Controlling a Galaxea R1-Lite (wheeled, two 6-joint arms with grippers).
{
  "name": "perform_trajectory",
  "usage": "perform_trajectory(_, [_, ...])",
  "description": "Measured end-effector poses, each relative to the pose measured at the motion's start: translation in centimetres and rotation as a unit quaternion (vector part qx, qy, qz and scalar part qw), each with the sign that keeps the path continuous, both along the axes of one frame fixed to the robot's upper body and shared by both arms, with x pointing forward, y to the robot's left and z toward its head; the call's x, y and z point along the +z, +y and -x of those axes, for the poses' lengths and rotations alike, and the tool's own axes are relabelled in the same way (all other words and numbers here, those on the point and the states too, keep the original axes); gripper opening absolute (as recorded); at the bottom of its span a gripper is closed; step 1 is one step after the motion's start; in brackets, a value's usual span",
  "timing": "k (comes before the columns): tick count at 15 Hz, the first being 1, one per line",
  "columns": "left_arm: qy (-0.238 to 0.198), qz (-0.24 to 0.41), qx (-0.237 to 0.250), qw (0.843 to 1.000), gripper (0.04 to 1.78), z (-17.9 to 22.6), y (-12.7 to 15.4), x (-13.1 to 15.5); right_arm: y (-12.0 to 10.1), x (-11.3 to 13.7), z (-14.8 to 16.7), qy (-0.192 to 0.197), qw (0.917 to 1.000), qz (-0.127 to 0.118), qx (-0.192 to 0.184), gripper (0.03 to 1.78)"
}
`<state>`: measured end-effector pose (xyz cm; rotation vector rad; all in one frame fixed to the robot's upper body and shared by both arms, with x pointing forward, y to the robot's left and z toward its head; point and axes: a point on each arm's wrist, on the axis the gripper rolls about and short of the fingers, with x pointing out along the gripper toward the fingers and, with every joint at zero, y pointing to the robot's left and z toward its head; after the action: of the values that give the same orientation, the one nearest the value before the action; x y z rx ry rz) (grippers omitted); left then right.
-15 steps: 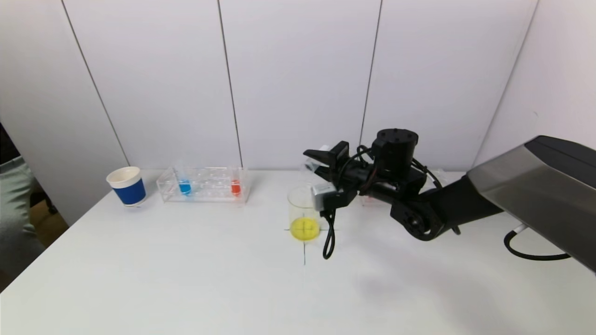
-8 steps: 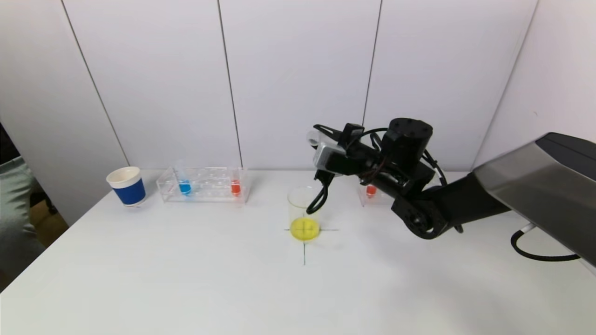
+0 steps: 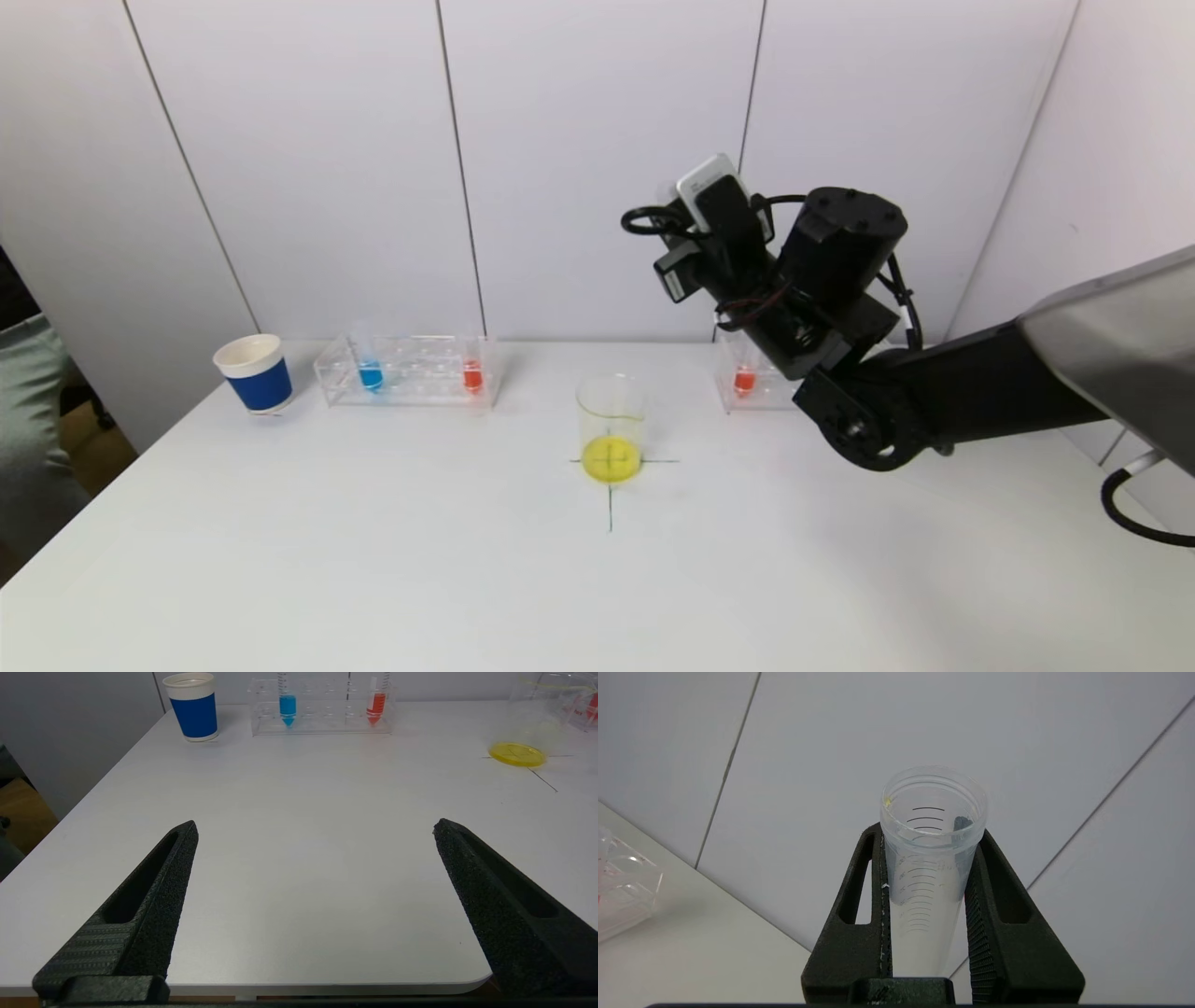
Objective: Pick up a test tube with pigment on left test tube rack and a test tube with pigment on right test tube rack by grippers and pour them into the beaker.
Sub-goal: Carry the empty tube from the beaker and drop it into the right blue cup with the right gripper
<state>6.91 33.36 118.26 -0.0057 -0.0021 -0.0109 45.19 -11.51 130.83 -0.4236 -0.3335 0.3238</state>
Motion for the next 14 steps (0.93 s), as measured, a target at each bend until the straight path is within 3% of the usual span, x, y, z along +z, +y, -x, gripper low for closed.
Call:
perform_trajectory(5, [0.000, 0.000, 0.000, 1.000, 1.76, 0.0, 0.0, 0.0, -1.9, 2.7, 1.3, 0.088, 0.9887, -0.098, -0.071, 0.51])
perform_trajectory(9, [0.000, 0.000, 0.000, 1.000, 1.76, 0.0, 0.0, 0.0, -5.8, 5.1, 1.6, 0.113, 0.9730, -0.165, -0.115, 0.51])
perform_trajectory(11, [0.000, 0.000, 0.000, 1.000, 1.76, 0.0, 0.0, 0.0, -8.0, 5.6, 1.9, 0.145, 0.9610, -0.190, -0.139, 0.51])
perform_trajectory(14, [0.000, 0.000, 0.000, 1.000, 1.76, 0.0, 0.0, 0.0, -11.8, 5.9, 2.1, 0.189, 0.9366, -0.233, -0.181, 0.51])
